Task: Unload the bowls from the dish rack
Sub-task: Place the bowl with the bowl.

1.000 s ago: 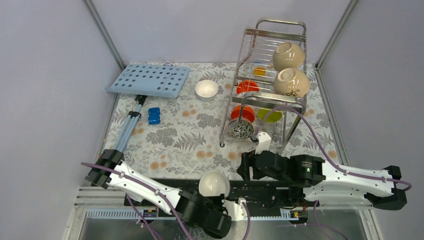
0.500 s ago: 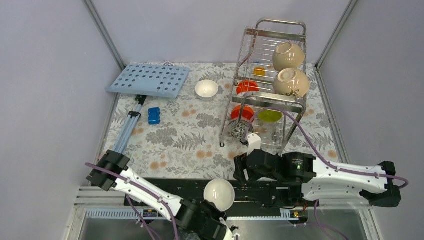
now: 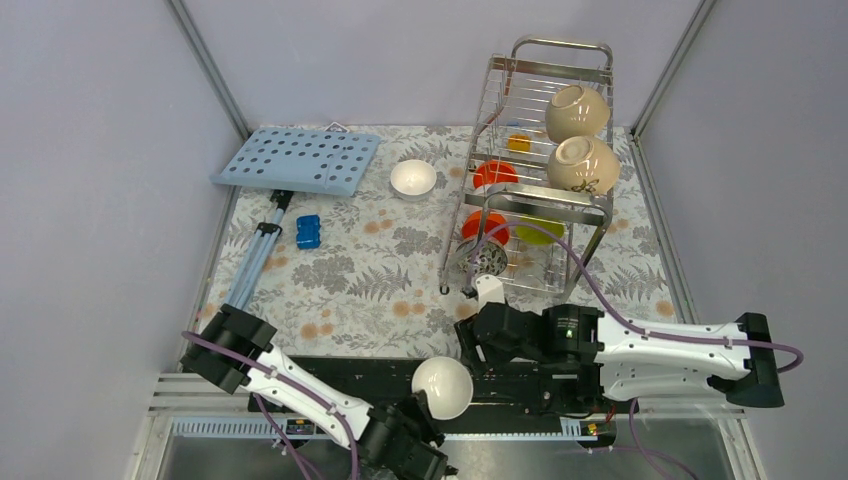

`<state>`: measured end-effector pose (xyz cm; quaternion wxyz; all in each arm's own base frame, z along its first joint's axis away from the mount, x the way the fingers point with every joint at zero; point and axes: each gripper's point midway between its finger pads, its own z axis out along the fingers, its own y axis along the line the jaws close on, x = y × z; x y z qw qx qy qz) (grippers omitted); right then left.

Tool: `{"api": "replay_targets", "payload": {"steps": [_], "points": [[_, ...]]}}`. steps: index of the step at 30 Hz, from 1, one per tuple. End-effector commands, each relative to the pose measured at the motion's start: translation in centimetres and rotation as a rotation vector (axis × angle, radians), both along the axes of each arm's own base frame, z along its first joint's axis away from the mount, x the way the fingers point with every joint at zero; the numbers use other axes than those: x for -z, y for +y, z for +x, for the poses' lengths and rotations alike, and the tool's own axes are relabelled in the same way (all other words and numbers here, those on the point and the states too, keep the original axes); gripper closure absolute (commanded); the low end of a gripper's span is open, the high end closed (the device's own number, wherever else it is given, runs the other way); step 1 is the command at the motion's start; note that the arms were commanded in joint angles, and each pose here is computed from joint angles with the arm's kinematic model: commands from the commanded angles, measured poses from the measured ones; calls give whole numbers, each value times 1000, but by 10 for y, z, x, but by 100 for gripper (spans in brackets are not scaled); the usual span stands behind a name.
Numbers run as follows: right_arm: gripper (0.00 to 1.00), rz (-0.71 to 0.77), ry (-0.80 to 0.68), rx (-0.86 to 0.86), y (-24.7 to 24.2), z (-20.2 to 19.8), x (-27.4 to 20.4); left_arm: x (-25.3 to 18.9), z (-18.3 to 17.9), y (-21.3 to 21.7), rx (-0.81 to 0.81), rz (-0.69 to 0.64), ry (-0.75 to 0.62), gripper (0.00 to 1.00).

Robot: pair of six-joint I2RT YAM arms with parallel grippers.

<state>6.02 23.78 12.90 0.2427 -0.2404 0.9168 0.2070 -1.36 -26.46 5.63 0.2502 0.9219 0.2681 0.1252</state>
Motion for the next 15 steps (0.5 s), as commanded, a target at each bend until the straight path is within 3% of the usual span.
{"api": "replay_targets", "payload": {"steps": [1, 15], "points": [[27, 52, -23, -33, 19, -2, -15, -22, -2, -16, 72, -68, -29, 100], [42, -93, -59, -84, 33, -11, -2, -24, -28, -16, 43, -73, 156, 100]]}}
